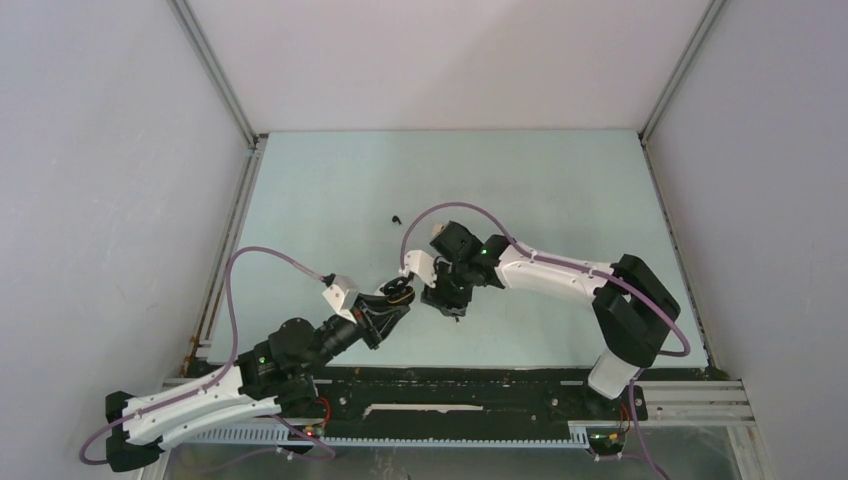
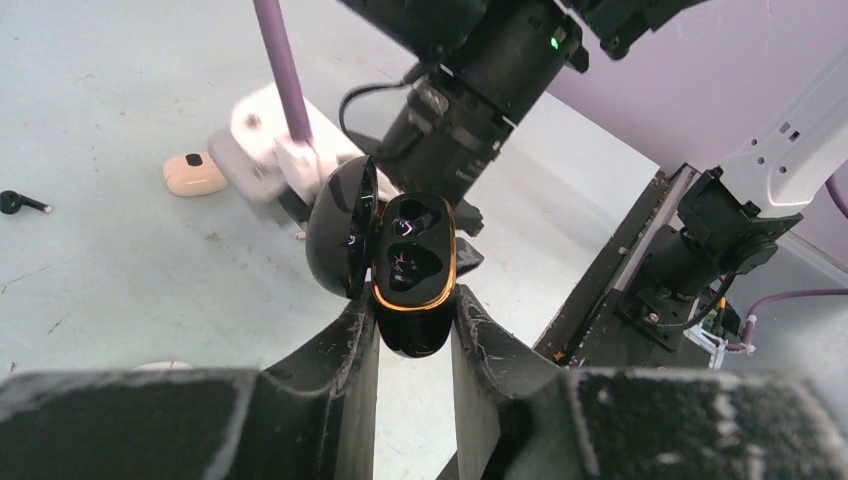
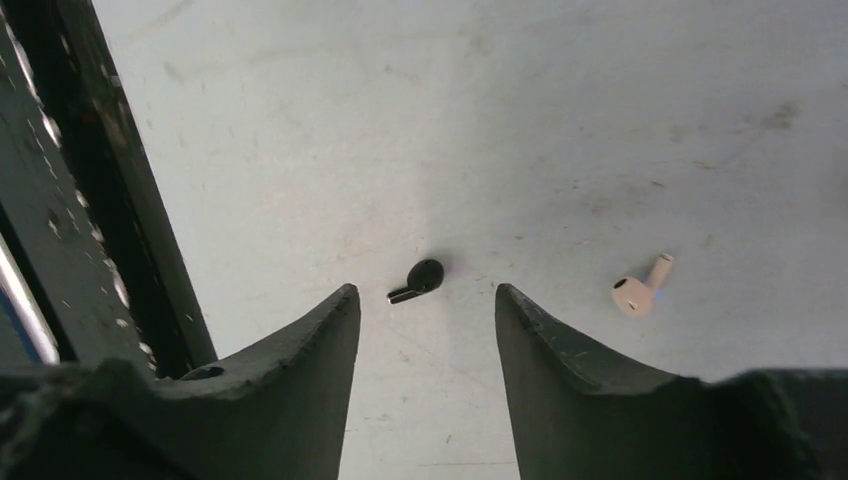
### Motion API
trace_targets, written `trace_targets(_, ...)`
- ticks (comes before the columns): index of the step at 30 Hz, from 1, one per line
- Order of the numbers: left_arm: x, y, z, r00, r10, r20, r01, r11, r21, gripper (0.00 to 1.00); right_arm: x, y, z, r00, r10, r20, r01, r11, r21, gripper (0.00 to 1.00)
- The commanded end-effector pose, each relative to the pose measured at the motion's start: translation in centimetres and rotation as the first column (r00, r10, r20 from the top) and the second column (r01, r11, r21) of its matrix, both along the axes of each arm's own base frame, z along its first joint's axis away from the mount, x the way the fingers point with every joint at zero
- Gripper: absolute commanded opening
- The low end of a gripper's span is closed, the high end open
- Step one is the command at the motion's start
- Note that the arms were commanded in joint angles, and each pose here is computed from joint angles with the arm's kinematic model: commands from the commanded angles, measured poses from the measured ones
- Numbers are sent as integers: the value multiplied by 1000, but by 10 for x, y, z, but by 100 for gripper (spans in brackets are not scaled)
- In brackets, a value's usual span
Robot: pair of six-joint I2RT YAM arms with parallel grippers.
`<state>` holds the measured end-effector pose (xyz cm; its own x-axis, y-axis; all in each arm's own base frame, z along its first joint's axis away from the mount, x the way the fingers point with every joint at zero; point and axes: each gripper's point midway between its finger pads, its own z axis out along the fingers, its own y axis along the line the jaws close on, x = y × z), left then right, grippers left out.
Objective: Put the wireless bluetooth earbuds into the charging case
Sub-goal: Pick up the earbud from the center of the board.
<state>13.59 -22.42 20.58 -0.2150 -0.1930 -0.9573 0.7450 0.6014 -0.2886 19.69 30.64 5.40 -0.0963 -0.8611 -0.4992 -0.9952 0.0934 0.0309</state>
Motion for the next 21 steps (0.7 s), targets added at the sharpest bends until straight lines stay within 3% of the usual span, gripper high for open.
trace_targets(1,-3,-1,12,1000,-12,9,12,999,-37,0,9,21,28,982,-182,-51,186,980,76,53)
trace_targets(12,0,1,14,1000,7,4,-7,999,-40,0,21,17,-7,892,-442,-91,430,894,-125,35)
trace_targets(21,1,2,11,1000,16,7,-16,999,-34,0,20,5,-26,876,-477,-64,454,863,-221,34)
